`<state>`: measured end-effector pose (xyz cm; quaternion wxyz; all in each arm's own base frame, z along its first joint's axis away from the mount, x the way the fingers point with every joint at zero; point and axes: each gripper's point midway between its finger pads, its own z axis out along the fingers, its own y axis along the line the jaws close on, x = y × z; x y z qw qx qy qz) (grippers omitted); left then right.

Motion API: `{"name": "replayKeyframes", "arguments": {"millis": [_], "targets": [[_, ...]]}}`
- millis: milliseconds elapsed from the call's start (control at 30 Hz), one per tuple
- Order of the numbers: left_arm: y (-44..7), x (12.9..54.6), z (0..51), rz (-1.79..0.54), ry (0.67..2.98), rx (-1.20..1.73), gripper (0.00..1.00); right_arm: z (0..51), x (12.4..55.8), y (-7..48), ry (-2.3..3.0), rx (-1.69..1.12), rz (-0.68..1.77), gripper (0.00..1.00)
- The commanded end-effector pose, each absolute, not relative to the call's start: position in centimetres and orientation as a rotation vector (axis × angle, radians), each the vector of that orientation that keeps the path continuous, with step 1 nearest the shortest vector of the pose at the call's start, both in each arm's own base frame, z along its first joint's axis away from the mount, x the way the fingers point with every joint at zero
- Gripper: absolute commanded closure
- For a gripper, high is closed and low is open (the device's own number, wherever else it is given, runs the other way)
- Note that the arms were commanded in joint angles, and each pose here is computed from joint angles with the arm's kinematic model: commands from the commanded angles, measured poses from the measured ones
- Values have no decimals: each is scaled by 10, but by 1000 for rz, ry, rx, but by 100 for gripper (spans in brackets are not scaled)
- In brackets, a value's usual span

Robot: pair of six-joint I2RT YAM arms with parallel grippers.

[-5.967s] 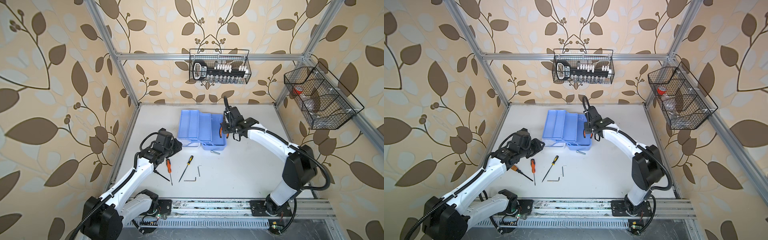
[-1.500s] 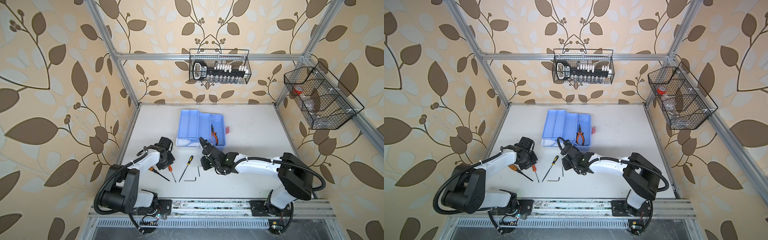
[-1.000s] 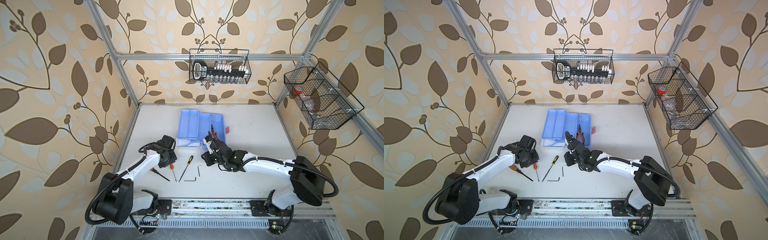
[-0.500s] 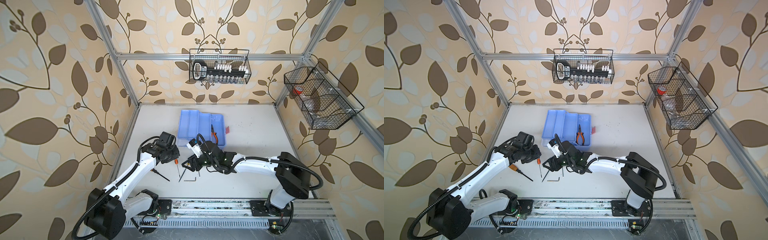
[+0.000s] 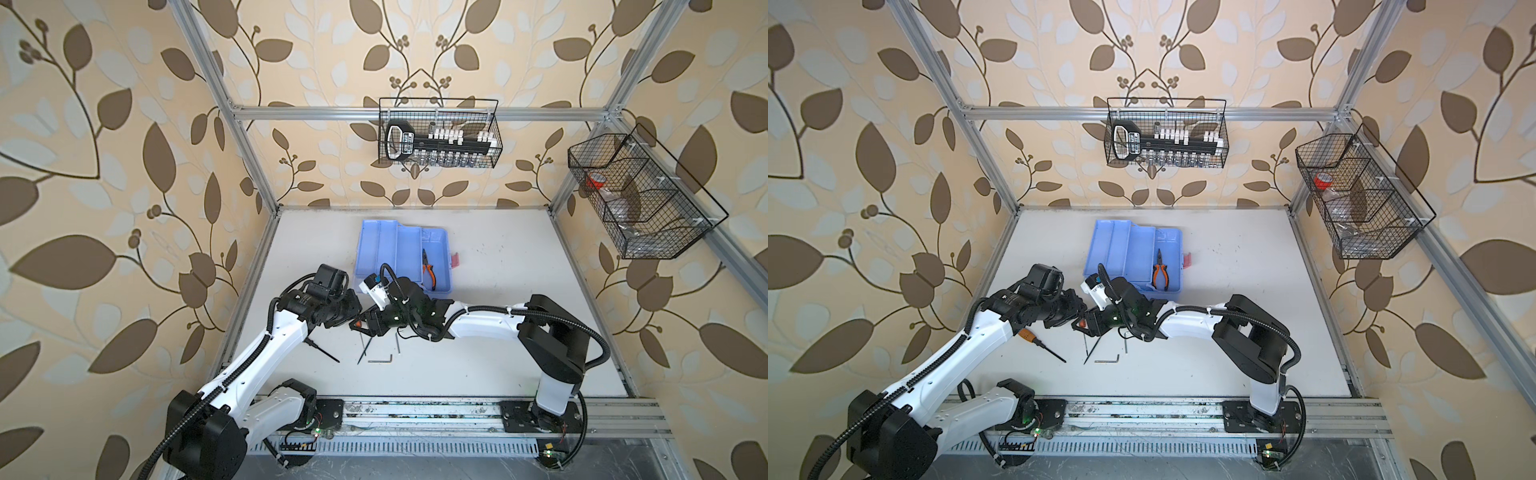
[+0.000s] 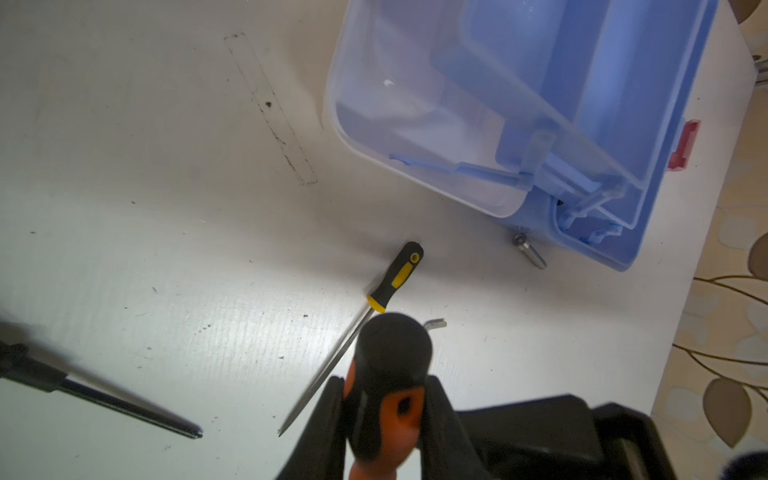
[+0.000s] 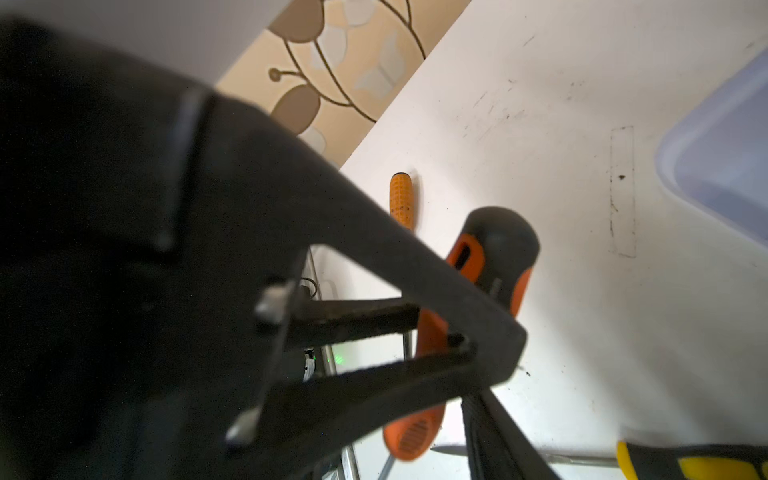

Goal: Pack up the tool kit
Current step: 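Grasp the screwdriver handle with right gripper from the left gripper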

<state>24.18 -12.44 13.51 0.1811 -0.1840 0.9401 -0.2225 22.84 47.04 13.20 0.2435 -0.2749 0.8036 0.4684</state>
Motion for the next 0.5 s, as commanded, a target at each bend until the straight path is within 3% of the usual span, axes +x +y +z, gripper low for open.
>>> {"name": "replayKeyframes", "arguments": {"millis": [0,67,200,400,433,467], "targets": [[-137,244,155,-728,2622,-496,100,138,241,478,2174,-691,1285,48],[-137,245,157,-728,2618,-501,100,133,246,475,2195,-657,1277,49],[-138,246,160,-735,2611,-498,100,134,253,473,2185,-608,1304,75],[-147,249,163,-796,2598,-472,100,134,257,473,2201,-560,1341,94],[-148,250,168,-815,2580,-459,90,133,256,472,2209,-549,1345,96],[-150,252,173,-831,2560,-444,73,134,257,471,2212,-541,1347,99]]}}
